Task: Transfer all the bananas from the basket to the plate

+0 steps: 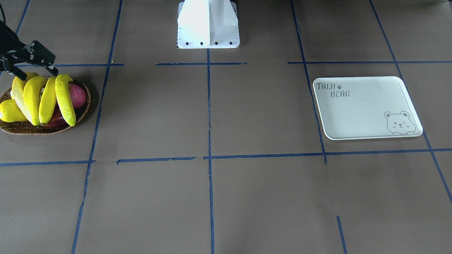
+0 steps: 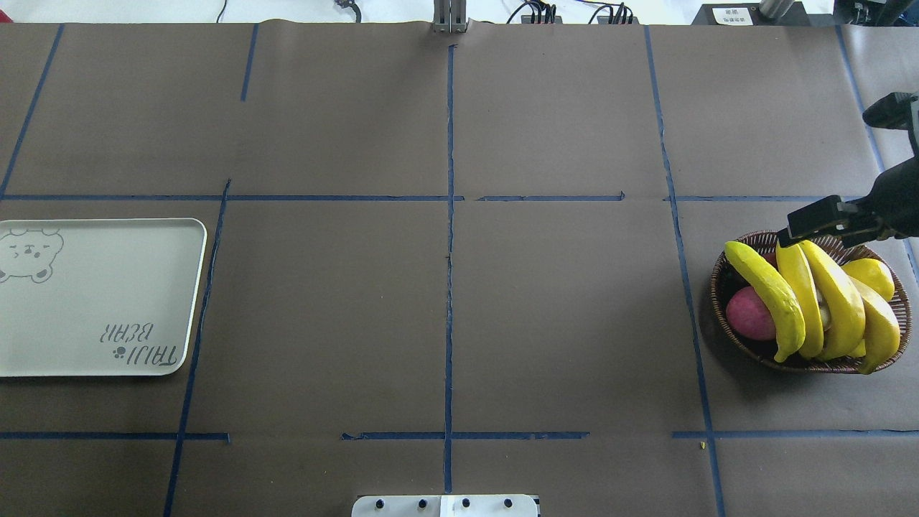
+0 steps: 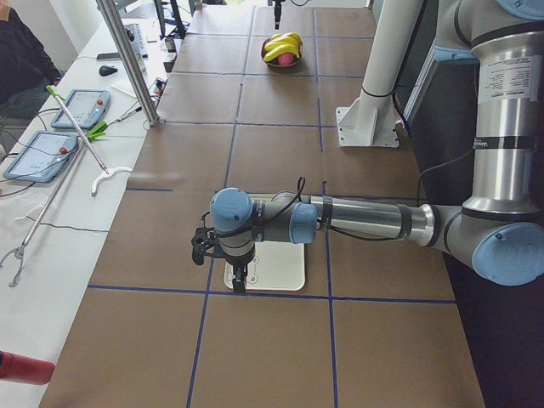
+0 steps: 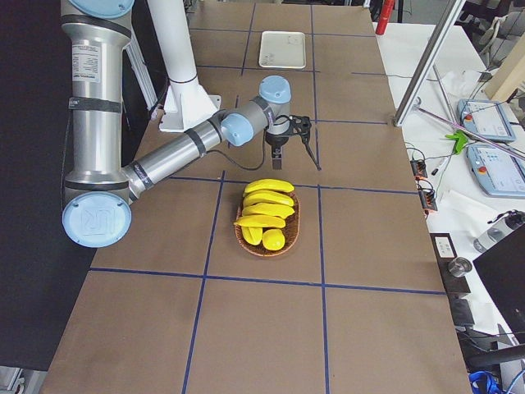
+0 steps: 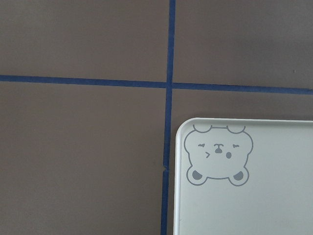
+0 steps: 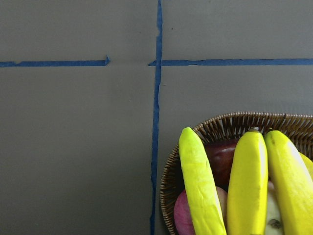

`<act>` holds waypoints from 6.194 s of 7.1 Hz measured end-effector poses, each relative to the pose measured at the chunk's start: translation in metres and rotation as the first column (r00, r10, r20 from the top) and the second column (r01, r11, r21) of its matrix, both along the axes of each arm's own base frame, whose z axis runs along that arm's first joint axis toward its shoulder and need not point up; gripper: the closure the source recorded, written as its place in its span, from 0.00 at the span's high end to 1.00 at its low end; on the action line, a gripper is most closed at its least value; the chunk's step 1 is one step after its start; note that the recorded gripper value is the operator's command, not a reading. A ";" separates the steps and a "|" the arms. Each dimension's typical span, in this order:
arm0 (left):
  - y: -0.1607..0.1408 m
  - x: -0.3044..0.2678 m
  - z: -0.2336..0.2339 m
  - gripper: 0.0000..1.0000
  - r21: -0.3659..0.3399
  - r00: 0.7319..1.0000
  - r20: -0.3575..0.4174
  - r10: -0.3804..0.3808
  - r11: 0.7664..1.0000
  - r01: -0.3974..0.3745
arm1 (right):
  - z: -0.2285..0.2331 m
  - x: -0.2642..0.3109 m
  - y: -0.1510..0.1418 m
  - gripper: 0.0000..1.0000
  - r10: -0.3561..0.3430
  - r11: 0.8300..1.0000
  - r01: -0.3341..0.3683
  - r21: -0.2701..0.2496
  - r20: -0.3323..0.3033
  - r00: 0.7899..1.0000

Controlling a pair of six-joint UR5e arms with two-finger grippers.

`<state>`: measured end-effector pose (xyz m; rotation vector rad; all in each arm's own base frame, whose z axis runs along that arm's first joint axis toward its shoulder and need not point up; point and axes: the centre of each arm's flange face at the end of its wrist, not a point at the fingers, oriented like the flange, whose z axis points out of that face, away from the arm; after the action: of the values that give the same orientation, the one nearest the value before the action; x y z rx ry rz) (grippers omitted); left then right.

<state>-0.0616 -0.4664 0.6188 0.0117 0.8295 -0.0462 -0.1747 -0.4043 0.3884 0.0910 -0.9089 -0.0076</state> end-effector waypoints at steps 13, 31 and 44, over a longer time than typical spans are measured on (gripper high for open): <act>-0.001 0.000 -0.003 1.00 0.004 1.000 -0.002 -0.001 1.000 0.001 | 0.082 -0.061 0.031 0.15 -0.090 0.995 0.085 -0.044 -0.121 0.989; -0.034 0.334 -0.378 0.99 -0.274 0.792 -0.561 -0.240 0.957 0.096 | -0.243 -0.273 0.118 0.01 0.307 0.945 -0.313 -0.097 0.592 0.745; 0.048 0.494 -0.474 0.00 -0.156 0.749 -0.653 -0.115 0.988 0.015 | -0.249 -0.290 0.132 1.00 0.259 0.958 -0.280 -0.058 0.593 0.763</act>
<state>0.4328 -0.4187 0.1444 -0.1179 1.5456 -0.1850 -0.4642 -0.2726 0.1389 0.2681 -1.5267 0.2925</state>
